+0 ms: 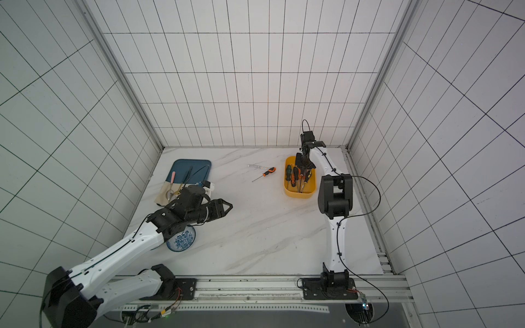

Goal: Put the screwdriver on the desktop into the storage box
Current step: Place the screwdriver in the storage box.

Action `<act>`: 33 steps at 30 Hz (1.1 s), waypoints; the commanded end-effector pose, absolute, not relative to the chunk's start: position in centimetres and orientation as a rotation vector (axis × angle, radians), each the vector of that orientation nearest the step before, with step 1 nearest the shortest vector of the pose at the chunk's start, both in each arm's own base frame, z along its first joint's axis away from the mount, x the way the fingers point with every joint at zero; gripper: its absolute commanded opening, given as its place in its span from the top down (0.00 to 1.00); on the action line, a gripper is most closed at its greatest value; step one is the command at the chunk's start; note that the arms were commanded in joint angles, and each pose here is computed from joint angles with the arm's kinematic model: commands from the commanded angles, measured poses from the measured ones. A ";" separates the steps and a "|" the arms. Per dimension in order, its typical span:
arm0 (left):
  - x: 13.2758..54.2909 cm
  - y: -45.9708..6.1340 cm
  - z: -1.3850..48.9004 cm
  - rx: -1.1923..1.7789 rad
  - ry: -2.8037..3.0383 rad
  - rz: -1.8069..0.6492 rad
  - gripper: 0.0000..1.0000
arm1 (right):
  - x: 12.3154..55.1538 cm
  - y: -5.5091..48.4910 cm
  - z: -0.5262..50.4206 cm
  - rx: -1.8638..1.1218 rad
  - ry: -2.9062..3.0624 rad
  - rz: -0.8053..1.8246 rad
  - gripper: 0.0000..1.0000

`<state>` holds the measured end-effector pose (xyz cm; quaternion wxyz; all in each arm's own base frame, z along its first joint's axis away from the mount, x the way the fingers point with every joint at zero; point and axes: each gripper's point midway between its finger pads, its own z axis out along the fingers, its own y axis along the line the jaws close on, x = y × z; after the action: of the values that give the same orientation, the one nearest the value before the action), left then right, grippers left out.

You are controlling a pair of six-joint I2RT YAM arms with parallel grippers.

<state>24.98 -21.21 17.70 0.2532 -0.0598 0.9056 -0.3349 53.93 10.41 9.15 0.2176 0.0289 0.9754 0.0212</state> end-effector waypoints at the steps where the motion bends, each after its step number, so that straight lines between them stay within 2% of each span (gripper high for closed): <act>1: 25.0 -21.1 17.6 -0.166 2.474 -0.905 0.40 | 54.3 10.4 9.0 0.094 2.707 0.033 0.75; 11: 25.0 -21.1 17.6 -0.165 2.474 -0.902 0.40 | 54.5 10.1 8.6 0.099 2.718 -0.003 0.65; 17: 25.0 -21.2 17.2 -0.169 2.486 -0.903 0.40 | 54.1 10.0 10.6 0.129 2.697 0.001 0.54; 24: 25.2 -21.4 17.4 -0.174 2.480 -0.910 0.40 | 52.8 10.7 13.4 0.122 2.658 0.040 0.54; 33: 25.9 -21.6 17.7 -0.174 2.478 -0.897 0.36 | 48.5 11.7 16.7 0.099 2.602 0.130 0.54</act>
<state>24.97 -21.27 16.36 0.2324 -0.0630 0.9156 -0.3220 49.80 11.12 15.99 0.2587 0.0349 0.9648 0.0329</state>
